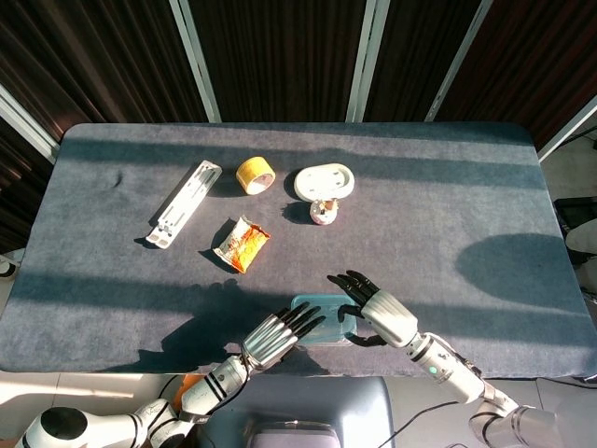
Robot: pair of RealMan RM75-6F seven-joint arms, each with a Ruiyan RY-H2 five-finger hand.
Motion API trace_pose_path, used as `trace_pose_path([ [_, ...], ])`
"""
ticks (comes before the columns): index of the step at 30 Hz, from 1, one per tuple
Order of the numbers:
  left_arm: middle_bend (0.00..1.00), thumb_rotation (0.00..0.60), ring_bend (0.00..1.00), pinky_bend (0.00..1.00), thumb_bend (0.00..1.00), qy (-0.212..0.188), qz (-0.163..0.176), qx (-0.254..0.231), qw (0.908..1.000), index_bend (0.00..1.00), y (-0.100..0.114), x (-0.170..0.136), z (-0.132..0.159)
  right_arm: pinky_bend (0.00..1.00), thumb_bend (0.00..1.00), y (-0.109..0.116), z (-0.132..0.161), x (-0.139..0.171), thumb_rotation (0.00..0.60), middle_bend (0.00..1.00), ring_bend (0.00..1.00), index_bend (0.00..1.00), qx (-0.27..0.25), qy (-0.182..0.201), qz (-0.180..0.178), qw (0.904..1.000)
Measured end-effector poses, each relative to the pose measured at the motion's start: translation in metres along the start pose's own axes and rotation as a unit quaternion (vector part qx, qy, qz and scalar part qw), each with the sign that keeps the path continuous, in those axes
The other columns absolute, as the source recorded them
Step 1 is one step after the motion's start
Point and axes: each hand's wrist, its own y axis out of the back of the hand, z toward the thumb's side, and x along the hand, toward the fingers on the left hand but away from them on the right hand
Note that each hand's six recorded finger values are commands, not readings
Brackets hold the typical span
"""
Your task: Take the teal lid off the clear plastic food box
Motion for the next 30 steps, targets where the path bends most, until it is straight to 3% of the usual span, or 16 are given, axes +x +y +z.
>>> trace_pose_path([
  [10,0.37,0.600,0.36,0.18,0.27,0.001,0.009,-0.001,1.0000,0.00,0.006,-0.003,-0.002,0.00,0.47,-0.004,0.002,-0.009,0.600,0.11,0.00,0.69,0.008,0.003,-0.008,0.9999],
  [13,0.32,0.600,0.29,0.10,0.27,0.001,0.019,-0.005,0.9998,0.00,0.010,-0.003,-0.004,0.00,0.53,-0.008,0.004,-0.011,0.600,0.12,0.00,0.74,0.010,0.009,-0.007,0.9999],
  [20,0.18,0.600,0.11,0.05,0.27,-0.001,0.033,-0.014,0.9994,0.00,0.019,-0.005,-0.005,0.00,0.61,-0.010,0.009,-0.013,0.600,0.14,0.00,0.78,0.010,0.016,-0.013,0.9997],
  [23,0.05,0.600,0.01,0.01,0.27,-0.003,0.038,-0.018,0.9991,0.00,0.021,-0.006,-0.004,0.00,0.61,-0.008,0.011,-0.014,0.600,0.15,0.00,0.79,0.012,0.019,-0.022,0.9995],
  [25,0.00,0.600,0.00,0.00,0.27,-0.003,0.044,-0.023,0.9988,0.00,0.023,-0.006,-0.005,0.00,0.61,-0.004,0.013,-0.014,0.600,0.16,0.00,0.79,0.017,0.022,-0.032,0.9991],
  [30,0.00,0.600,0.00,0.00,0.27,-0.005,0.071,-0.053,0.9960,0.00,0.033,-0.007,-0.007,0.01,0.61,0.005,0.015,-0.015,0.600,0.17,0.00,0.81,0.030,0.029,-0.056,0.9976],
])
